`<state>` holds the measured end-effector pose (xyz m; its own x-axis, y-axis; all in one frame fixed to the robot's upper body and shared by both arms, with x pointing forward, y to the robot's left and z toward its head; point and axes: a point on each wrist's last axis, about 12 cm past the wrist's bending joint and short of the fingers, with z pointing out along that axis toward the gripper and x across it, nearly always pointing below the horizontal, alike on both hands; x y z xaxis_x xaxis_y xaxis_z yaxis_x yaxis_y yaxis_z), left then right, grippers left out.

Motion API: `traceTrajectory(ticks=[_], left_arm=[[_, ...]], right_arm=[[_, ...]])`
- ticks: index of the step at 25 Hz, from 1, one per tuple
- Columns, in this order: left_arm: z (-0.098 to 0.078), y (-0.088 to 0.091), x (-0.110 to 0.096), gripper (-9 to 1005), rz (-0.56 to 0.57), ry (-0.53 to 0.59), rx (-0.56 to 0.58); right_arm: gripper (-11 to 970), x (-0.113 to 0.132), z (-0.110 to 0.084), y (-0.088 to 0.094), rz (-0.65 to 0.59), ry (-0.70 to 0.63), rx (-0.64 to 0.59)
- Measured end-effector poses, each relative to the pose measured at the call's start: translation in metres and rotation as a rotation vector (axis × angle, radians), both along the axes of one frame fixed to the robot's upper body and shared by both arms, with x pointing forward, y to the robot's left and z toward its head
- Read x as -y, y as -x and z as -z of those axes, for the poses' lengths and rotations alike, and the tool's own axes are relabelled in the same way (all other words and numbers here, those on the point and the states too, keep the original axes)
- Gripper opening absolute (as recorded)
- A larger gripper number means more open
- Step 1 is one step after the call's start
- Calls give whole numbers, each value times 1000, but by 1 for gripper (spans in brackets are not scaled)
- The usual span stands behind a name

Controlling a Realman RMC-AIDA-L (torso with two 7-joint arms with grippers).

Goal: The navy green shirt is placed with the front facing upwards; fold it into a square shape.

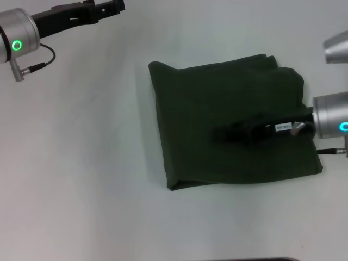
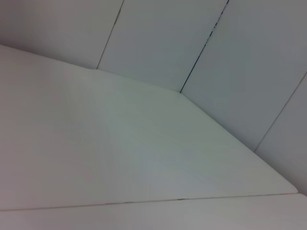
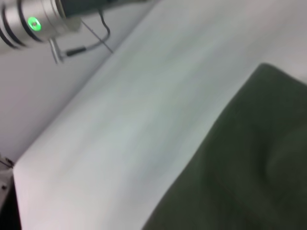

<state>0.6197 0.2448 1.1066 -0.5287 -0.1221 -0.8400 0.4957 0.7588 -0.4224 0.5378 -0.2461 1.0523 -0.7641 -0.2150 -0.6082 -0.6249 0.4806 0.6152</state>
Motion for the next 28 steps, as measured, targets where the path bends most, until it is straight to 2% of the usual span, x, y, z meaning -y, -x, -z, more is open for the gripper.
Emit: traceTrajectory(ticks=[5, 10, 13, 17, 22, 28], left_arm=[[0, 0, 1, 887, 3, -2, 1], [0, 0, 1, 887, 3, -2, 0], [0, 0, 1, 887, 5, -1, 1], [-3, 2, 2, 887, 30, 14, 12], [-7, 14, 1, 887, 108, 59, 93], [-3, 30, 2, 886, 224, 27, 179]], right_arm=[[16, -6, 11, -3, 23, 66, -25], [16, -6, 13, -4, 32, 88, -30], [16, -6, 10, -6, 33, 75, -7], [16, -4, -1, -5, 20, -10, 52], [16, 16, -15, -2, 69, -86, 104], [16, 56, -32, 12, 151, -181, 144]])
